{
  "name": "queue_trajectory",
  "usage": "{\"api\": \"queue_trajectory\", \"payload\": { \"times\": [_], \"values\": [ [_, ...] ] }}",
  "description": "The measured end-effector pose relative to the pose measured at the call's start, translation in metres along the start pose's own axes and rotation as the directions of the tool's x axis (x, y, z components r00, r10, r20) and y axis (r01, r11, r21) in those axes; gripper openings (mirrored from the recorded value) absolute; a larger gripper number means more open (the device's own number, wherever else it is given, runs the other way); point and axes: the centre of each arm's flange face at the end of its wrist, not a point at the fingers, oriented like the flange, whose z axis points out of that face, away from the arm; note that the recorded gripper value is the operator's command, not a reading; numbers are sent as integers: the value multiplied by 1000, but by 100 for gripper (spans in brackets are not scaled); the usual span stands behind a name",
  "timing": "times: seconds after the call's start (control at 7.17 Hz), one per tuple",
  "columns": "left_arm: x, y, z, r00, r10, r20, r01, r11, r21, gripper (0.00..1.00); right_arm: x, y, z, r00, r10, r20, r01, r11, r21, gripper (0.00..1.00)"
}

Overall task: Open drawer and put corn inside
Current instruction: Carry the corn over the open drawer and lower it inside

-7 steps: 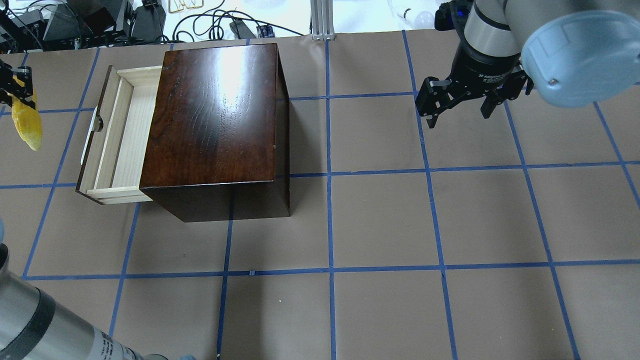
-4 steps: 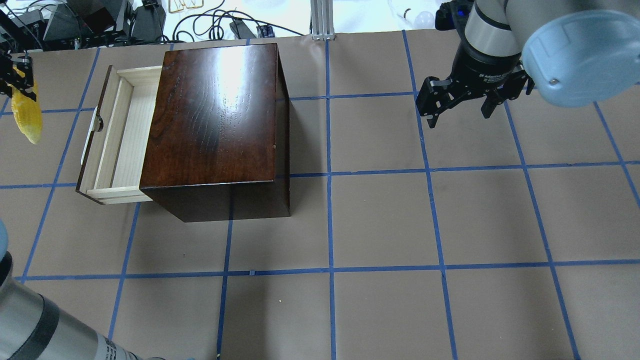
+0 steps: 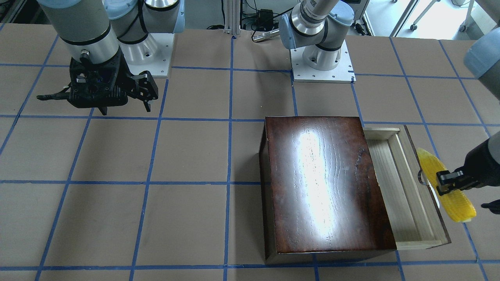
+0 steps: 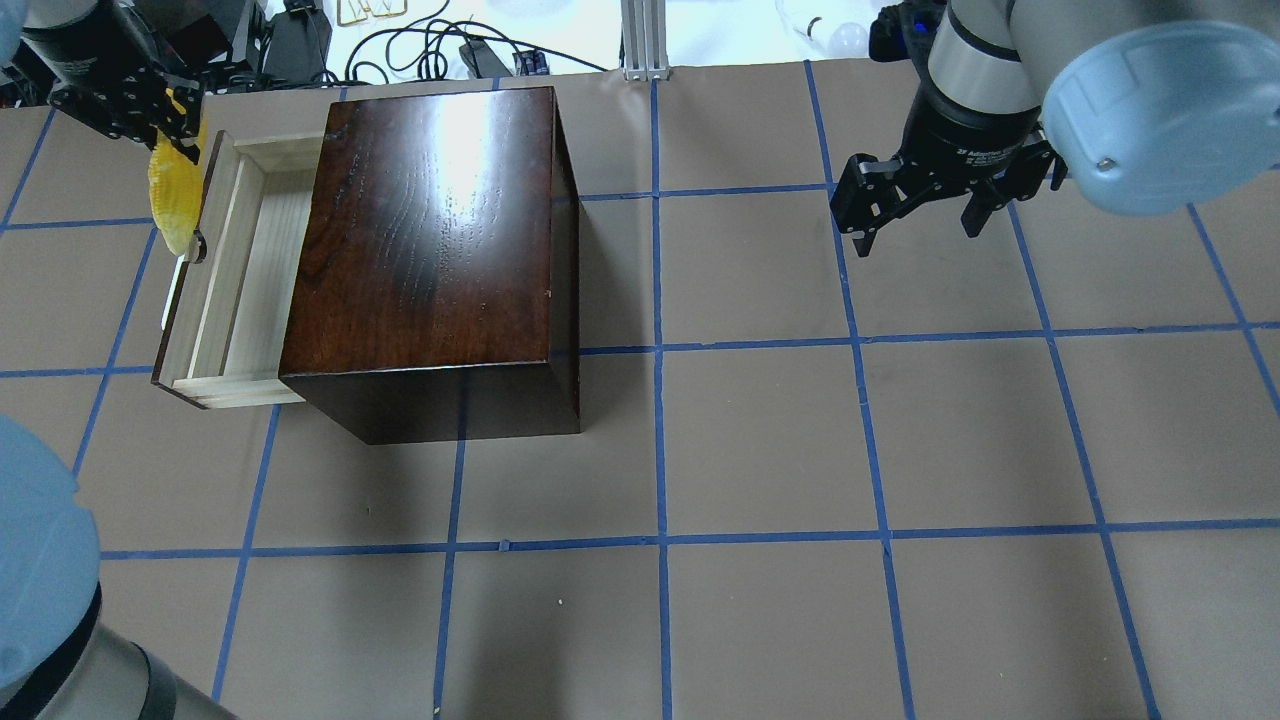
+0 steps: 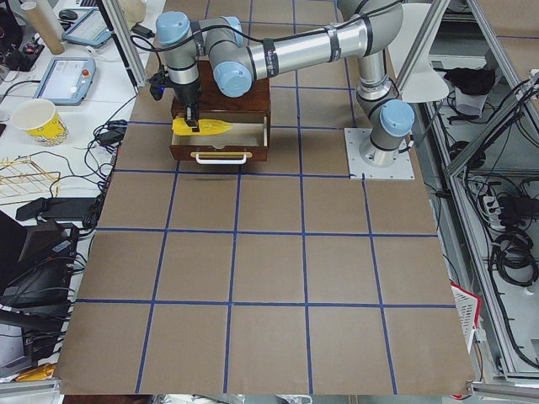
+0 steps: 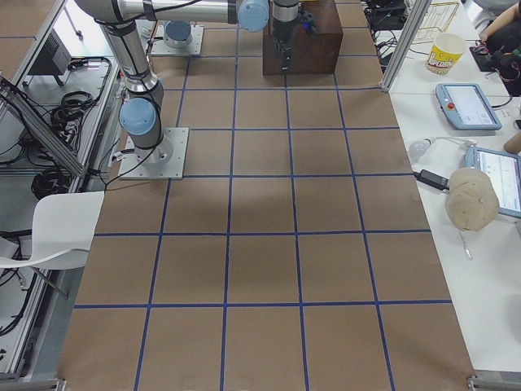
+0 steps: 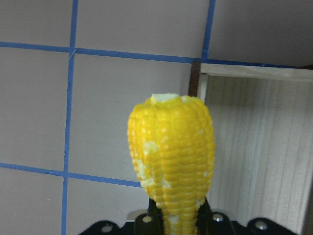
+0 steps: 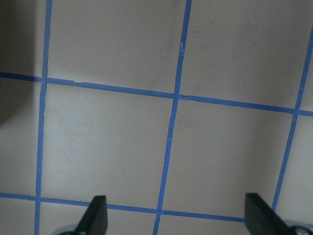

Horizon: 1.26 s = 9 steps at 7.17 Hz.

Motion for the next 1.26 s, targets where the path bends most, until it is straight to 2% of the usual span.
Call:
{"api": "queue_trajectory", "payload": {
  "times": [0.42,0.84,0.98,1.12,1.26],
  "values": [
    [32,5,36,998,60,-21,-61,997,-53,7,0,0,0,1000,1,0,-1,1000,0,100],
    [34,10,60,995,98,-35,-100,991,-93,22,0,0,0,1000,-1,0,1,1000,0,100],
    [35,12,66,994,99,-37,-102,989,-103,36,0,0,0,1000,0,0,0,1000,0,100],
    [35,12,70,994,99,-39,-103,989,-107,61,0,0,0,1000,0,0,0,1000,0,100],
    [35,11,73,994,99,-39,-103,989,-107,75,0,0,0,1000,0,0,0,1000,0,100]
  ]
}}
